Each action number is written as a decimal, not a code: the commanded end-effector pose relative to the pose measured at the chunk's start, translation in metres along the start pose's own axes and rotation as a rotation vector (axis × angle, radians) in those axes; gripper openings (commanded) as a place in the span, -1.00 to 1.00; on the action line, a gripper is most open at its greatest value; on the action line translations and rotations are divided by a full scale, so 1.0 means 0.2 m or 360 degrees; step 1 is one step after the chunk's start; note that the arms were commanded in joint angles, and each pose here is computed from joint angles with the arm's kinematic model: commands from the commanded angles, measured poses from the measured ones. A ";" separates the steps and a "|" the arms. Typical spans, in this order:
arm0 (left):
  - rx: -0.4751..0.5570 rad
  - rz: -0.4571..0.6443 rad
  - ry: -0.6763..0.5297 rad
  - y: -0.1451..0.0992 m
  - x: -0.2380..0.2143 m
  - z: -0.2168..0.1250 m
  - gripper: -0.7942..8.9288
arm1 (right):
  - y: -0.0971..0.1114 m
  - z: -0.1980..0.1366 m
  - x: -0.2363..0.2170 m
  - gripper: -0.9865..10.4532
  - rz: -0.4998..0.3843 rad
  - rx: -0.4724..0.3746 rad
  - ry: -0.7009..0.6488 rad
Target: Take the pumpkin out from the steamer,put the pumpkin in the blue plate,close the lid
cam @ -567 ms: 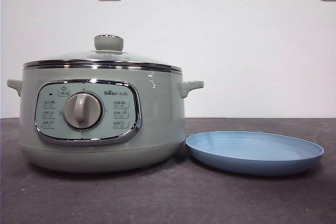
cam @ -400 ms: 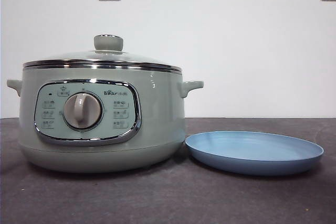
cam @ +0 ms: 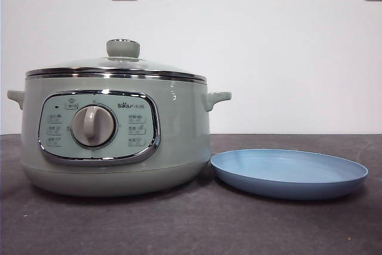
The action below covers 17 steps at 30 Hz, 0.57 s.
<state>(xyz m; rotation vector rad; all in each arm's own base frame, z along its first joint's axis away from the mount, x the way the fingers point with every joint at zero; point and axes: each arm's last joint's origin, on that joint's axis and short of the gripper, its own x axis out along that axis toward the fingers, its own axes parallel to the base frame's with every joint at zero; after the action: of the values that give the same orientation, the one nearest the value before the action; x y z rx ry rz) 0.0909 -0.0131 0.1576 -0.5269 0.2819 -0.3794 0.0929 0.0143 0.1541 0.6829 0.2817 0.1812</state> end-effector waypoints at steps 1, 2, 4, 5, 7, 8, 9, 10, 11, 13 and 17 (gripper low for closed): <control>0.0011 -0.0008 -0.0048 -0.04 -0.02 0.05 -0.85 | 0.03 0.03 -0.01 -0.84 0.0009 0.0002 -0.0002; 0.0011 -0.0001 -0.0052 -0.05 -0.03 0.07 -0.85 | 0.04 0.04 -0.02 -0.84 0.0011 -0.0010 -0.0005; 0.0009 0.0040 -0.0058 -0.08 -0.05 0.11 -0.85 | 0.06 0.07 -0.03 -0.84 0.0018 -0.0033 -0.0013; 0.0016 0.0061 -0.0063 -0.09 -0.06 0.13 -0.85 | 0.08 0.09 -0.03 -0.84 0.0024 -0.0048 -0.0020; 0.0030 0.0065 -0.0065 -0.12 -0.07 0.17 -0.85 | 0.11 0.12 -0.05 -0.84 0.0035 -0.0074 -0.0036; 0.0035 0.0065 -0.0067 -0.13 -0.07 0.20 -0.85 | 0.13 0.15 -0.05 -0.84 0.0041 -0.0097 -0.0043; 0.0042 0.0065 -0.0064 -0.15 -0.07 0.22 -0.85 | 0.15 0.17 -0.06 -0.84 0.0044 -0.0123 -0.0048; 0.0053 0.0066 -0.0060 -0.16 -0.07 0.24 -0.85 | 0.17 0.19 -0.06 -0.84 0.0045 -0.0140 -0.0051; 0.0061 0.0069 -0.0052 -0.17 -0.07 0.27 -0.85 | 0.19 0.22 -0.07 -0.84 0.0045 -0.0161 -0.0051; 0.0087 0.0075 -0.0039 -0.20 -0.06 0.32 -0.85 | 0.24 0.27 -0.08 -0.84 0.0042 -0.0217 -0.0048; 0.0178 0.0089 -0.0002 -0.25 -0.05 0.44 -0.85 | 0.34 0.39 -0.10 -0.84 0.0029 -0.0351 -0.0032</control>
<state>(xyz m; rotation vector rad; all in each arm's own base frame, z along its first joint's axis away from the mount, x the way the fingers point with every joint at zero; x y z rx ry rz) 0.0978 -0.0119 0.2544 -0.4602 0.2835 -0.3338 0.0937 0.0145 0.2511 0.5280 0.2510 0.2073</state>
